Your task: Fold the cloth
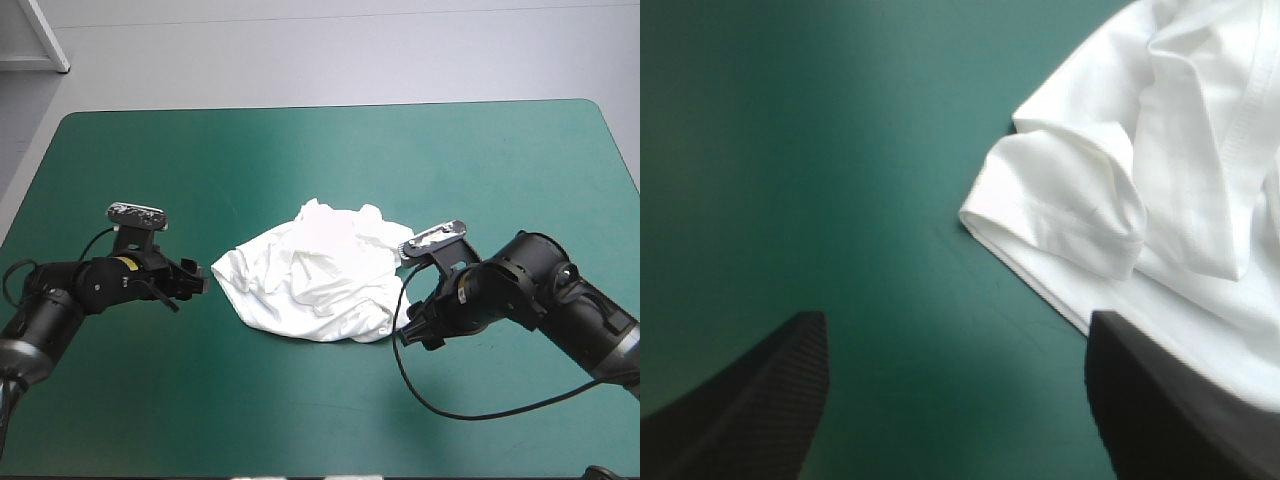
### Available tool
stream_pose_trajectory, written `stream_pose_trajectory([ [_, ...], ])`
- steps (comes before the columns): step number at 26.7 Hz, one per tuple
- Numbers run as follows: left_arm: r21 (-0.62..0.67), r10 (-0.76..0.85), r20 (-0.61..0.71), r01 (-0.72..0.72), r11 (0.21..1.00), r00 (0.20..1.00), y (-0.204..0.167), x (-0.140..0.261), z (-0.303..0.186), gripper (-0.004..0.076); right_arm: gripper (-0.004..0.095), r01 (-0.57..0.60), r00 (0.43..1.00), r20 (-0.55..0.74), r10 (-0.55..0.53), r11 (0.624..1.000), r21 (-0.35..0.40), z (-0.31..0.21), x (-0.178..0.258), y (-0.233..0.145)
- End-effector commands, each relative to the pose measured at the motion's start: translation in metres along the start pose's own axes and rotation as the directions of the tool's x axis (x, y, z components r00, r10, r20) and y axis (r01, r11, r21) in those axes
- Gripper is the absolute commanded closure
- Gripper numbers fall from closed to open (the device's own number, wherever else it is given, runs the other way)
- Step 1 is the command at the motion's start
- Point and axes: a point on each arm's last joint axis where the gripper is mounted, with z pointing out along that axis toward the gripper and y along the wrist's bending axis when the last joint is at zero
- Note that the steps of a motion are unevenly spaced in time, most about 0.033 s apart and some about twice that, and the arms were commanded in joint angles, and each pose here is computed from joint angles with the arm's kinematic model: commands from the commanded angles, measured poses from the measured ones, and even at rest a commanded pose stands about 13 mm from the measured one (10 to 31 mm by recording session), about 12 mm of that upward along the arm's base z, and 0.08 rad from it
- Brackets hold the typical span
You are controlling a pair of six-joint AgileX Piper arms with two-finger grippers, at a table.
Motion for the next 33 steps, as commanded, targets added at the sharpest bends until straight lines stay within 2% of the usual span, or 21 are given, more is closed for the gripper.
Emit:
stream_pose_trajectory([
  [1, 0.035, -0.011, 0.065, 0.008, 0.999, 0.998, -0.001, -0.017, 0.016, 0.0202, 0.0237, -0.018, 0.997, 0.081, 0.019, 1.000, -0.015, -0.016, 0.004, -0.002],
  [6, 0.041, -0.029, 0.011, 0.029, 0.999, 1.000, 0.003, -0.016, 0.054, 0.0202, 0.0237, -0.027, 0.996, 0.087, 0.029, 0.999, -0.022, -0.018, 0.006, -0.002],
  [13, 0.023, -0.025, 0.025, 0.025, 0.999, 0.999, 0.008, -0.017, 0.084, 0.0202, 0.0242, -0.032, 0.994, 0.103, 0.037, 0.998, -0.046, -0.018, 0.004, 0.000],
  [20, 0.087, -0.042, 0.003, 0.042, 0.995, 0.999, 0.005, -0.013, 0.107, 0.0212, 0.0260, -0.036, 0.995, 0.096, 0.041, 0.998, -0.055, -0.017, 0.005, 0.001],
  [23, 0.119, -0.070, 0.004, 0.069, 0.991, 0.998, 0.002, -0.013, 0.112, 0.0288, 0.0260, -0.036, 0.997, 0.070, 0.040, 0.998, -0.049, -0.011, 0.009, 0.000],
  [25, 0.127, -0.083, 0.007, 0.081, 0.989, 0.997, 0.002, -0.014, 0.113, 0.0388, 0.0260, -0.038, 0.999, 0.035, 0.039, 0.998, -0.046, -0.002, 0.015, 0.000],
  [26, 0.126, -0.083, 0.010, 0.081, 0.989, 0.996, 0.002, -0.014, 0.113, 0.0448, 0.0260, -0.040, 0.999, 0.024, 0.042, 0.998, -0.050, 0.003, 0.017, 0.000],
  [27, 0.125, -0.076, 0.009, 0.075, 0.989, 0.997, 0.002, -0.014, 0.113, 0.0575, 0.0260, -0.043, 0.999, 0.028, 0.045, 0.997, -0.057, 0.014, 0.020, 0.001],
  [29, 0.122, -0.047, 0.008, 0.045, 0.992, 0.999, 0.002, -0.013, 0.113, 0.0703, 0.0260, -0.049, 0.995, 0.077, 0.056, 0.995, -0.082, 0.029, 0.016, 0.004],
  [33, 0.127, -0.039, 0.000, 0.039, 0.991, 0.999, 0.001, -0.012, 0.113, 0.0703, 0.0260, -0.028, 0.996, 0.087, 0.034, 0.998, -0.063, 0.061, -0.001, 0.007],
])
